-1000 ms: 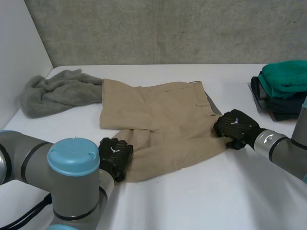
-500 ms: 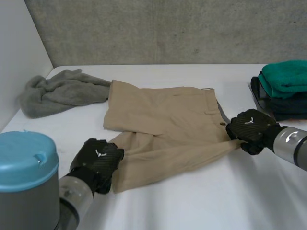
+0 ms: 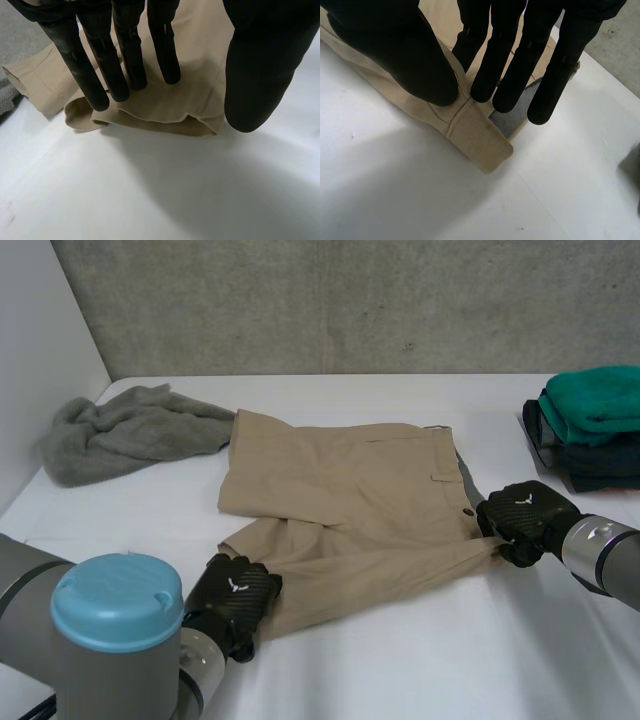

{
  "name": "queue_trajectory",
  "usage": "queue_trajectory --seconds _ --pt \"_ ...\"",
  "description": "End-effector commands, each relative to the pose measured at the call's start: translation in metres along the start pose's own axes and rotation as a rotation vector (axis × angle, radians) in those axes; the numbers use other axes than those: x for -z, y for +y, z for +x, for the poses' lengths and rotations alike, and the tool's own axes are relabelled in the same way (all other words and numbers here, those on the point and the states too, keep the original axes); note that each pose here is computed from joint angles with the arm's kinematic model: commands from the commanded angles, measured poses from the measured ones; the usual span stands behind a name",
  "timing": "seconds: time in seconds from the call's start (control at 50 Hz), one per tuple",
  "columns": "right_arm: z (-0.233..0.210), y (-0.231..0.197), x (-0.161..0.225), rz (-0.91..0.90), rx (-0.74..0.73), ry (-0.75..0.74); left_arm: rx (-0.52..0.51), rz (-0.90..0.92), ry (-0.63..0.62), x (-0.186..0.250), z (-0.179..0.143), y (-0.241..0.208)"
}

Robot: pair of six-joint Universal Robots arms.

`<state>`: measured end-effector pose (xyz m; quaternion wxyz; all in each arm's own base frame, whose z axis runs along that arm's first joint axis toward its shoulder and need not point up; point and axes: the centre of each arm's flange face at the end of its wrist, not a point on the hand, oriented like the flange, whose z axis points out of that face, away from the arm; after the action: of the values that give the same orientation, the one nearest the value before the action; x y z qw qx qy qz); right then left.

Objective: Fold the laundry.

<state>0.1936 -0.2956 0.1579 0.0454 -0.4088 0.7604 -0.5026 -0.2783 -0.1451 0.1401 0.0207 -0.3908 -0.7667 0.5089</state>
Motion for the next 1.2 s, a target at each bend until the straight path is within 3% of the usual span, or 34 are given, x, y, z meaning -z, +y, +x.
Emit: queue_trajectory --seconds 0.02,0.26,0.42,0.58,0.7,0.78,0.92,0.98,1.06,1.2 --pt "-0.001 0.001 0.000 -0.002 0.002 -0.002 0.006 0.005 -0.012 -0.015 -0.001 0.000" --pt "-0.002 0.004 -0.002 -0.001 0.004 0.001 0.013 0.008 0.055 -0.023 0.005 0.002" --pt "-0.005 0.004 0.002 -0.021 0.004 -0.007 0.021 0.037 0.034 -0.021 -0.002 -0.010" --pt "-0.019 -0.020 0.064 -0.127 0.126 -0.109 -0.005 0.017 0.080 0.049 -0.015 -0.041" --pt "-0.037 -0.029 0.111 -0.233 0.270 -0.261 -0.086 -0.210 0.269 0.111 0.001 -0.027" --pt "-0.030 -0.033 0.118 -0.233 0.281 -0.240 -0.081 -0.126 0.266 0.118 0.001 -0.038" --pt "-0.018 -0.037 0.098 -0.146 0.246 -0.129 -0.003 0.104 0.074 0.063 -0.027 -0.069" --pt "-0.010 -0.038 0.068 -0.095 0.208 -0.081 0.016 0.170 -0.009 0.033 -0.041 -0.079" --pt "-0.005 -0.042 0.031 -0.054 0.156 -0.021 -0.027 0.259 -0.115 -0.027 -0.059 -0.094" --pt "0.008 -0.061 -0.023 0.076 0.223 0.164 -0.132 0.276 -0.238 -0.107 -0.091 -0.098"
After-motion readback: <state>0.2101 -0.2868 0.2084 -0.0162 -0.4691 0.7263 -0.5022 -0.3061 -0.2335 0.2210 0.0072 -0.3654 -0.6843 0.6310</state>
